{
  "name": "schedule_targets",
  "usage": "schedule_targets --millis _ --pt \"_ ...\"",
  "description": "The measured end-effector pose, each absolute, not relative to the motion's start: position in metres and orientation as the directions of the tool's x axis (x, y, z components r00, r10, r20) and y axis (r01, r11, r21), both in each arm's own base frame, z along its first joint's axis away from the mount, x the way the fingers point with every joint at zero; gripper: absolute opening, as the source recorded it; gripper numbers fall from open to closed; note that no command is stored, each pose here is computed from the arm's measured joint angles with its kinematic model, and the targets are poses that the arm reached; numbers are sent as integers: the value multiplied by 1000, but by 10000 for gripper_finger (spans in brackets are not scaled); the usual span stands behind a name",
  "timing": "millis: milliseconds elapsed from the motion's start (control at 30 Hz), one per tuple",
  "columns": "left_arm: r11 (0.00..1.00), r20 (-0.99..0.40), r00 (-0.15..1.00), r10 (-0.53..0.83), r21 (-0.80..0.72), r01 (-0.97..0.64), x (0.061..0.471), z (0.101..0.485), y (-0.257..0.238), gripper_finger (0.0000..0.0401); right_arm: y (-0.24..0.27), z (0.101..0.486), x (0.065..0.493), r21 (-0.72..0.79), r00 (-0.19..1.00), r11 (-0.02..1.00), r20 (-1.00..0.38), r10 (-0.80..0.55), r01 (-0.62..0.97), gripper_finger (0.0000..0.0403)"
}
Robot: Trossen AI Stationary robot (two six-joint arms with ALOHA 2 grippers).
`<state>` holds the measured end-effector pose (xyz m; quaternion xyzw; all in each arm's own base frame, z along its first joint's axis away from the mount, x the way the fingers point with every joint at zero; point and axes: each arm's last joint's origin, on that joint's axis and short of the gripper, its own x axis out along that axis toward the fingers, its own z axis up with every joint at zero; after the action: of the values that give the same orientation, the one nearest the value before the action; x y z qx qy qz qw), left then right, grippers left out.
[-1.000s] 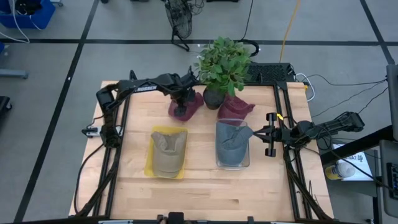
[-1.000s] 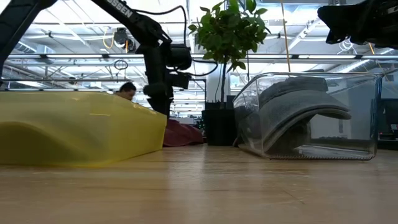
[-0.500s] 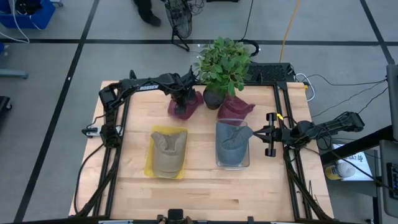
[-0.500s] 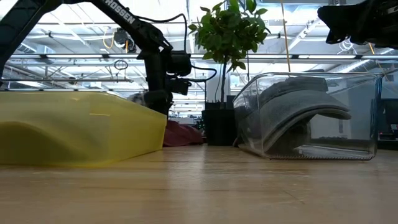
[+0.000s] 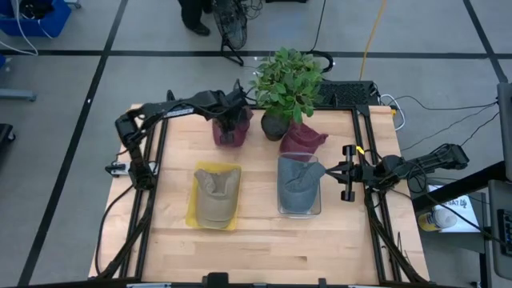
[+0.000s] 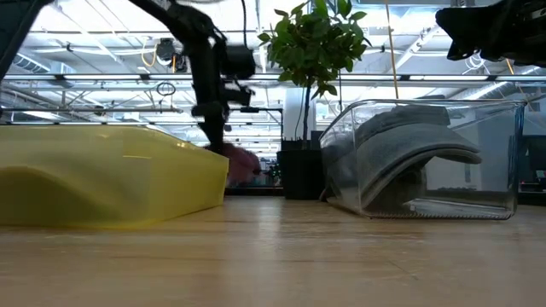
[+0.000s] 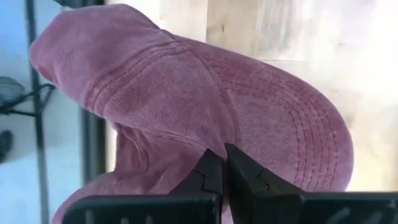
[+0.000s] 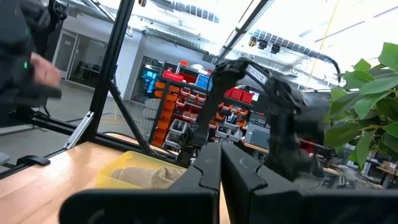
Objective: Pick & Place hat
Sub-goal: Put the left red cap into the yellow bin
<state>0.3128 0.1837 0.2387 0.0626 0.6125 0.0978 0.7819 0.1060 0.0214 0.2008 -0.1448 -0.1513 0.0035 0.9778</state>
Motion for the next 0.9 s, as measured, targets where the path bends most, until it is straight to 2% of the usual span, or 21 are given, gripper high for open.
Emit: schedule_targets --millis 167,367,700,900 --pt "958 -916 280 287 273 -90 290 288 156 5 21 201 106 -284 954 958 295 51 37 0" --pt "953 -896 331 295 254 -162 261 331 112 5 21 201 106 -284 954 958 295 51 37 0" --pt "963 -922 285 260 227 -145 248 343 23 5 21 201 106 -278 954 960 295 51 35 0" --pt "976 -922 323 215 191 -104 247 342 -28 5 21 201 106 -278 954 960 294 51 35 0"
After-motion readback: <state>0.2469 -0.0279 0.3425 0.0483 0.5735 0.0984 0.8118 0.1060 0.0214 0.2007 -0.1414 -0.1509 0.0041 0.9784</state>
